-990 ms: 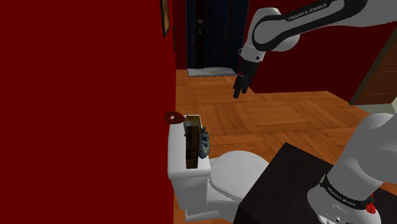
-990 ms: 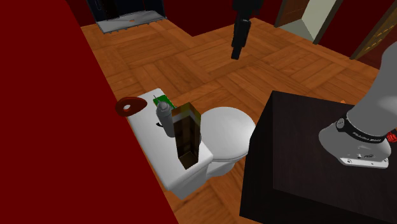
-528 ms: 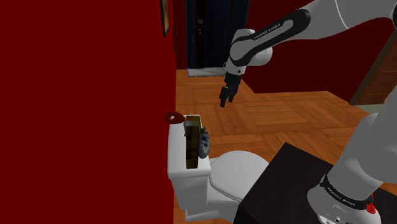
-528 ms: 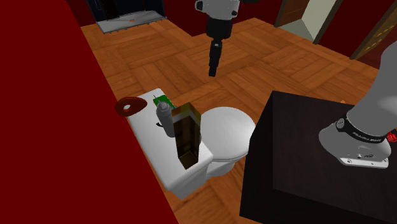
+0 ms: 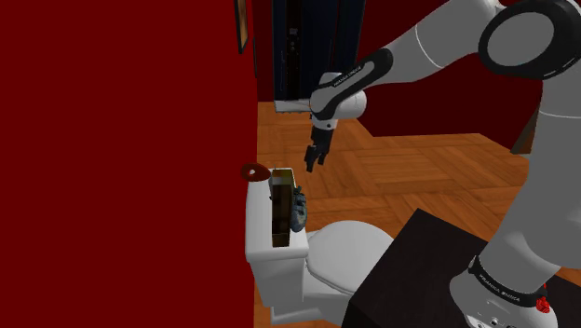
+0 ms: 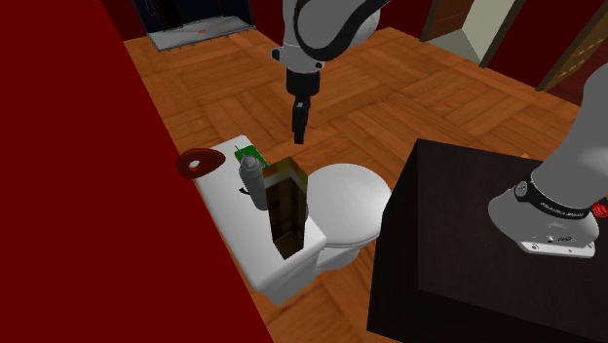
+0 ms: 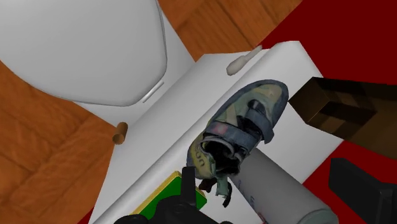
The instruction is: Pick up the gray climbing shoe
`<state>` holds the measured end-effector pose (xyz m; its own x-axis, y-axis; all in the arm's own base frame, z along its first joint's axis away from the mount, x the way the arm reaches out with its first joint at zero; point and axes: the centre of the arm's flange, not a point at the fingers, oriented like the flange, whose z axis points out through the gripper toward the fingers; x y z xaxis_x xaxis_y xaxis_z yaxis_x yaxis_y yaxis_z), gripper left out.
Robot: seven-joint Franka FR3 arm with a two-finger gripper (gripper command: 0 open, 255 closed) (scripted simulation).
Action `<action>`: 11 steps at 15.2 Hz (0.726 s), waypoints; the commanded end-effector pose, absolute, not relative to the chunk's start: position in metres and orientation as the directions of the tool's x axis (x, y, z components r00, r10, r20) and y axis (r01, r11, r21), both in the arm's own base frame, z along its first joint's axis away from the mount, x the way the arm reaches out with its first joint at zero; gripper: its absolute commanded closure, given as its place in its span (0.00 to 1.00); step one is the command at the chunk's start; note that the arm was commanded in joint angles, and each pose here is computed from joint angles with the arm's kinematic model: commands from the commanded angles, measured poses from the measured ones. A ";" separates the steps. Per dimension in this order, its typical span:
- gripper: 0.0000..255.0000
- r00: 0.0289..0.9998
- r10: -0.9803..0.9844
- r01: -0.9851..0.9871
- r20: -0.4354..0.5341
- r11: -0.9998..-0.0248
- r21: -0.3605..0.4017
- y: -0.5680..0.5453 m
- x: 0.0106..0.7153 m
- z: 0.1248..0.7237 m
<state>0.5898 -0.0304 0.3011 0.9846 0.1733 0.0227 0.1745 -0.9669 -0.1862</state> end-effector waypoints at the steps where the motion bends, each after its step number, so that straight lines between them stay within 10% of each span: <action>1: 0.00 0.983 0.182 0.181 0.015 -0.964 -0.195 -0.029 0.609 0.280; 11: 0.00 0.979 0.204 0.198 -0.008 -0.956 -0.218 -0.022 0.653 0.201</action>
<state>0.6521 -0.0234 0.2082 0.9789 0.2041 -0.0080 0.1975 -0.9559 -0.2175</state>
